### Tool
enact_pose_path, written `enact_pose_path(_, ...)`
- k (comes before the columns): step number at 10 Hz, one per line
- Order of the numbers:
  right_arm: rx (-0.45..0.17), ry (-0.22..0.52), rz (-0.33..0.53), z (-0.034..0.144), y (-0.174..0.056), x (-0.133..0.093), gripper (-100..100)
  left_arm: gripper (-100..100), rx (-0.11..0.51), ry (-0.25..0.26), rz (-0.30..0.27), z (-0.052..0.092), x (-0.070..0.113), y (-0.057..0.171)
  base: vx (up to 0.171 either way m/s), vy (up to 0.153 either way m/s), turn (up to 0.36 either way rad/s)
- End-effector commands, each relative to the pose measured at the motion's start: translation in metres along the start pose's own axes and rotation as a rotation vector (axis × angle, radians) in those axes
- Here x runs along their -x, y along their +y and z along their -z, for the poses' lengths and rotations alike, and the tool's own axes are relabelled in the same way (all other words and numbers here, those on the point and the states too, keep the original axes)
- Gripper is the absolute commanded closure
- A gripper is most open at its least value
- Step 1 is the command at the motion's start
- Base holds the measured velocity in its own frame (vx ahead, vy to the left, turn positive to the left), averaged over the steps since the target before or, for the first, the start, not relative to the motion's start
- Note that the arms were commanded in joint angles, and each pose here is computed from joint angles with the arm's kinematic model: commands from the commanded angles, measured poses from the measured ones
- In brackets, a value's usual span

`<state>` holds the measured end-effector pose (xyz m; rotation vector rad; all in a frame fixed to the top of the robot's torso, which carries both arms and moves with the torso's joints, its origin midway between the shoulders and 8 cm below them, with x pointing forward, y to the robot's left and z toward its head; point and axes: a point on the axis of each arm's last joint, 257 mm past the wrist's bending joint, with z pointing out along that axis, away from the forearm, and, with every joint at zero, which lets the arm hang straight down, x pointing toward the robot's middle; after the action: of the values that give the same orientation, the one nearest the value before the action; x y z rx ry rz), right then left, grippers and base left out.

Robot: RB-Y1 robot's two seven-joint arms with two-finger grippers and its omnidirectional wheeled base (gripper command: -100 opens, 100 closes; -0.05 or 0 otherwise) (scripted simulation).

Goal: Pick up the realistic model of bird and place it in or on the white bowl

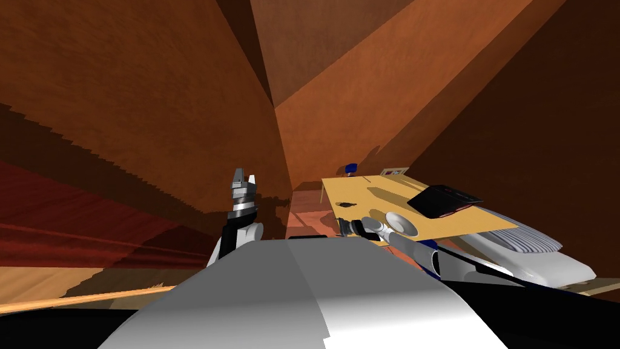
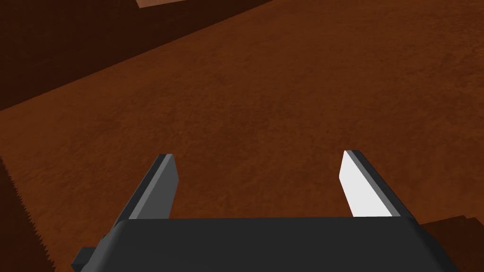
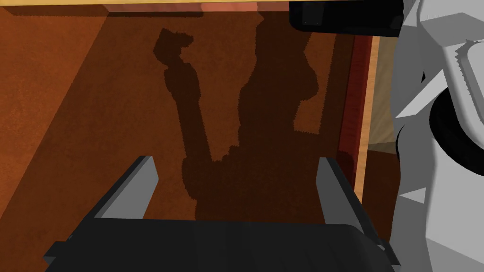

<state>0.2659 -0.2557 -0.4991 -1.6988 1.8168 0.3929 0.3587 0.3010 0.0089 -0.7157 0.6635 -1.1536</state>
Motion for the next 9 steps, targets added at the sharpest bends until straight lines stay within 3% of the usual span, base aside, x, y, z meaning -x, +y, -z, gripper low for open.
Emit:
enact_pose_path(1,0.008,0.055,0.018,0.016,-0.001,-0.025,-100,0,0.000,0.000,0.000,0.000,0.000,0.000,0.075,-0.001,0.003)
enact_pose_path(9,0.029,0.323,0.104,0.106,-0.008,-0.130,-100,0,0.000,0.000,0.000,0.000,0.000,0.000,0.094,-0.002,0.037)
